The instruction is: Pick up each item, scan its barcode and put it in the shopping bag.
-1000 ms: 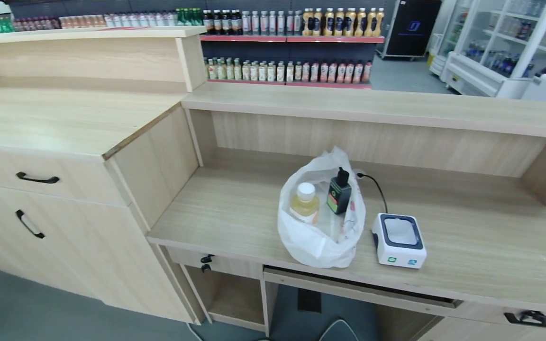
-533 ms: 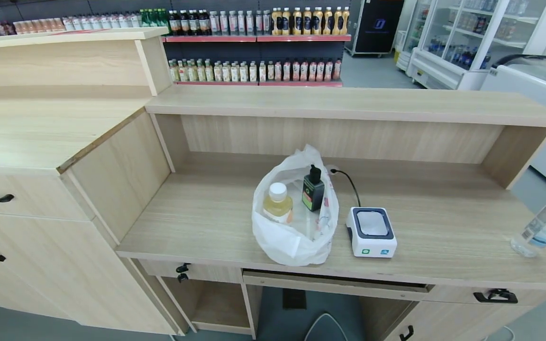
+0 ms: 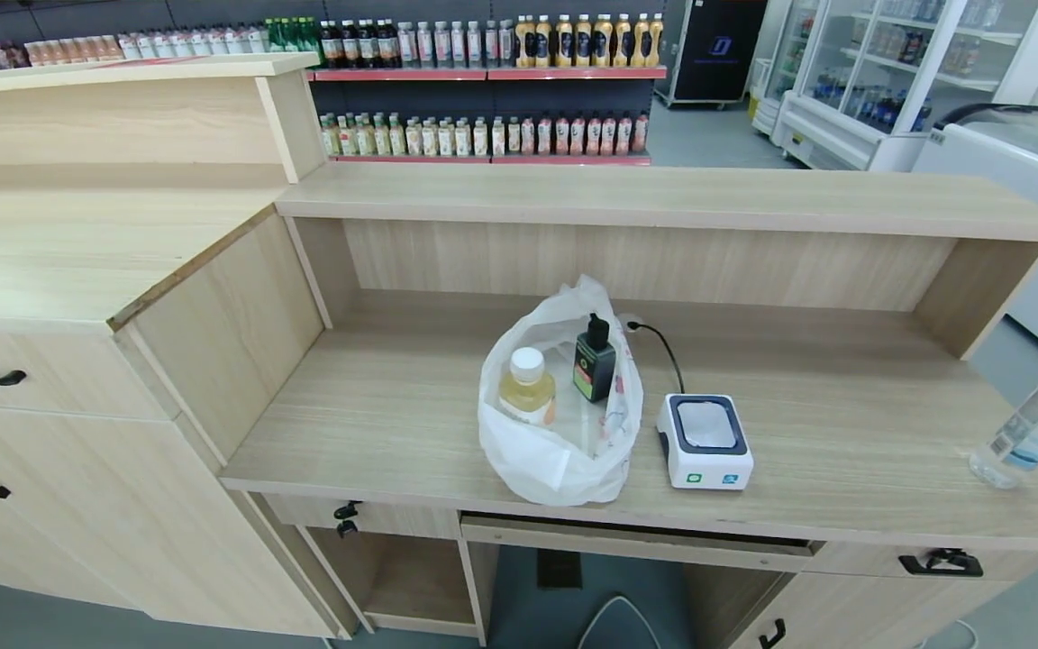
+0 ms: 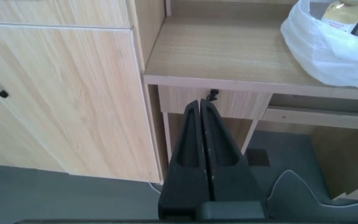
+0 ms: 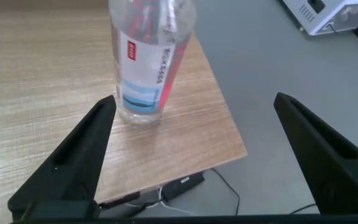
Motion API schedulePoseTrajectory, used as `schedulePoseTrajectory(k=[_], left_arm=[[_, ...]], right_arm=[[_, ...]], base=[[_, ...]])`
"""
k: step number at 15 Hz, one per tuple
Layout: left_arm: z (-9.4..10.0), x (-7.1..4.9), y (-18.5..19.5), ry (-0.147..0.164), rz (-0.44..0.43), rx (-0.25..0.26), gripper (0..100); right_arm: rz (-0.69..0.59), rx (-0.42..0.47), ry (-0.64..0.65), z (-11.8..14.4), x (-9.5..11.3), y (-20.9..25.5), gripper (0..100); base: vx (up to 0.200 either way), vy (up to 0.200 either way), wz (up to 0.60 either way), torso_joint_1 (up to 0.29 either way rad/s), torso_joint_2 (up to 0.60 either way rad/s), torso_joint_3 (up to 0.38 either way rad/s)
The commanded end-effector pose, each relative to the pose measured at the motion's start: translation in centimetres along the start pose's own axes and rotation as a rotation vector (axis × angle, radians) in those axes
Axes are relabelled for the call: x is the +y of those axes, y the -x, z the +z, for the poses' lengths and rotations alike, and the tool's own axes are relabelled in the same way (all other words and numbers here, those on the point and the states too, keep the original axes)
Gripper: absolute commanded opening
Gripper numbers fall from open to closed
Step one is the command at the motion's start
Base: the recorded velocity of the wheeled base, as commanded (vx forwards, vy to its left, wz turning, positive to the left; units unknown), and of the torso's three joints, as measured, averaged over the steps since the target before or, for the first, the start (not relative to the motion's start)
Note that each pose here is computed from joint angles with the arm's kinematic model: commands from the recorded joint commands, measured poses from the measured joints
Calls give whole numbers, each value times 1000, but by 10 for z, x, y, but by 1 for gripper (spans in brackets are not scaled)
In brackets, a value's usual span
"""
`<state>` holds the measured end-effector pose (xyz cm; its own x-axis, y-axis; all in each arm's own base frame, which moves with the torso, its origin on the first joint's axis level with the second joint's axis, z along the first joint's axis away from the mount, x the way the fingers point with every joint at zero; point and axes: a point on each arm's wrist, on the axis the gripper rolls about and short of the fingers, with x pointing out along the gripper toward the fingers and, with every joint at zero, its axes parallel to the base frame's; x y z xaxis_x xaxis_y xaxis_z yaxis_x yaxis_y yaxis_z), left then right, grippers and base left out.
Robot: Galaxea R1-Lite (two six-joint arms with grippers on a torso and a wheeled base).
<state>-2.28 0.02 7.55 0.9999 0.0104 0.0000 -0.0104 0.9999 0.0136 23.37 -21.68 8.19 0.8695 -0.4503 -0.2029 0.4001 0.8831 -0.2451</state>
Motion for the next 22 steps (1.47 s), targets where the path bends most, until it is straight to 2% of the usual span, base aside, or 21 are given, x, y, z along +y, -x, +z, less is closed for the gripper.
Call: schedulePoseTrajectory(k=[1, 5, 11, 18, 22], left_arm=[[0, 0, 0, 1, 0, 0, 0], [0, 0, 0, 1, 0, 0, 0], [0, 0, 0, 1, 0, 0, 0], [0, 0, 0, 1, 0, 0, 0], [0, 0, 0, 1, 0, 0, 0]], right_arm=[[13, 4, 1, -5, 2, -10, 100], [52, -41, 22, 2, 13, -34, 100], [91, -25, 50, -7, 26, -46, 100], [122, -86, 118, -11, 45, -56, 100], [126, -97, 124, -14, 48, -60, 100]], base=[[0, 0, 0, 0, 0, 0], [0, 0, 0, 0, 0, 0], [0, 0, 0, 0, 0, 0], [0, 0, 0, 0, 0, 0], [0, 0, 0, 0, 0, 0]])
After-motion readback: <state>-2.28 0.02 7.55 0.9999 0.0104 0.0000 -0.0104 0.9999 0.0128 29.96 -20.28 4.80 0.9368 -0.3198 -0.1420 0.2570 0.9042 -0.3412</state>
